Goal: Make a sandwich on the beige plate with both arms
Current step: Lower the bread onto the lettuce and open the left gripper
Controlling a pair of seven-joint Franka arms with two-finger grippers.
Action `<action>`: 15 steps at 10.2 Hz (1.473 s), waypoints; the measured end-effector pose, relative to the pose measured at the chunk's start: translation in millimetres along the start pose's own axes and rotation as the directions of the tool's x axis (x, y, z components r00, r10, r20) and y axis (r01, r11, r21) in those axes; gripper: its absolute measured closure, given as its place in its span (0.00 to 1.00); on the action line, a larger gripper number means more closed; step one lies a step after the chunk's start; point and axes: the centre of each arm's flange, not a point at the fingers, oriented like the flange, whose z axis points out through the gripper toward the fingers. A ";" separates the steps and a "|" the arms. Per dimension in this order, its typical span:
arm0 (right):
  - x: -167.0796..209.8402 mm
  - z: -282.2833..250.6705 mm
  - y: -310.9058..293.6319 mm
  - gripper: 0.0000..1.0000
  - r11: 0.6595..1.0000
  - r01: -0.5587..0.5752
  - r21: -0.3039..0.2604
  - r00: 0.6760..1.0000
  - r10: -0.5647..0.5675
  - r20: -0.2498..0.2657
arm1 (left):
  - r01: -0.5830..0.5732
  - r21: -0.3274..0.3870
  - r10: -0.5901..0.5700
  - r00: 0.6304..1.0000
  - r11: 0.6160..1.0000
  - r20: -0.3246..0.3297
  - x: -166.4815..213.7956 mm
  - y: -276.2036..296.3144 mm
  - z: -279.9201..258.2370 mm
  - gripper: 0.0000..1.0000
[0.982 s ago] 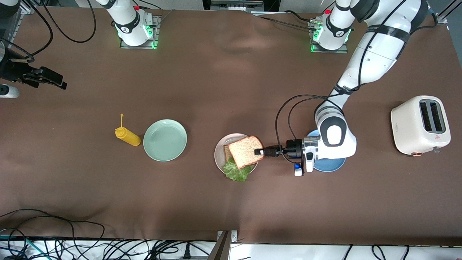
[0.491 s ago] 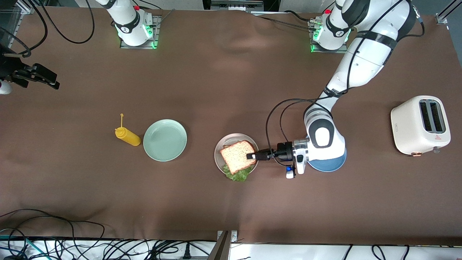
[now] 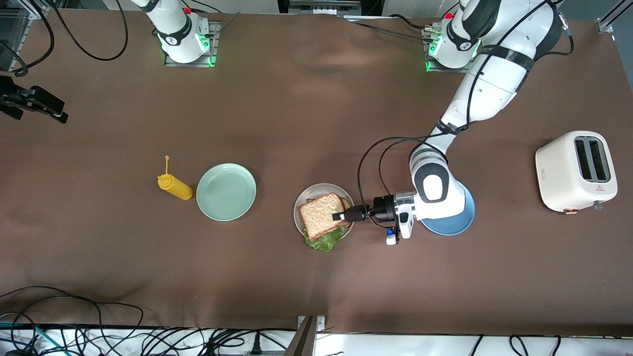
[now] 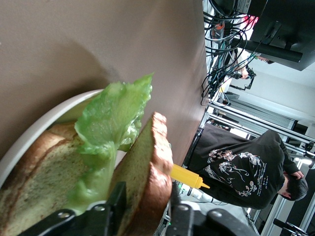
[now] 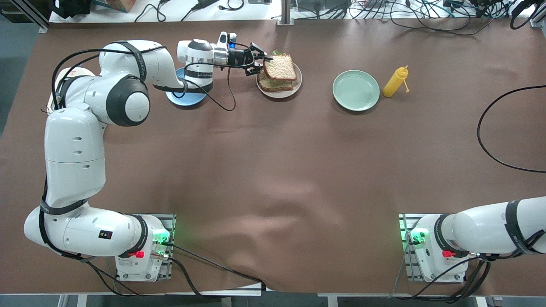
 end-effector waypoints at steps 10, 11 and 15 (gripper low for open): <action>1.7 2.3 -2.3 0.00 1.000 0.003 0.000 1.000 -0.003 0.004 | -0.027 0.259 0.044 0.997 0.965 -0.061 52.3 16.9 -104.1 0.00; 1.7 2.3 -2.3 0.00 1.000 0.003 0.000 1.000 -0.003 0.004 | -0.019 0.357 0.047 0.996 0.934 -0.069 48.5 39.2 -111.9 0.00; 1.6 2.2 -2.3 0.00 1.000 0.003 0.000 1.000 -0.003 0.006 | -0.038 0.631 0.089 0.995 0.775 -0.050 9.6 126.5 -148.2 0.00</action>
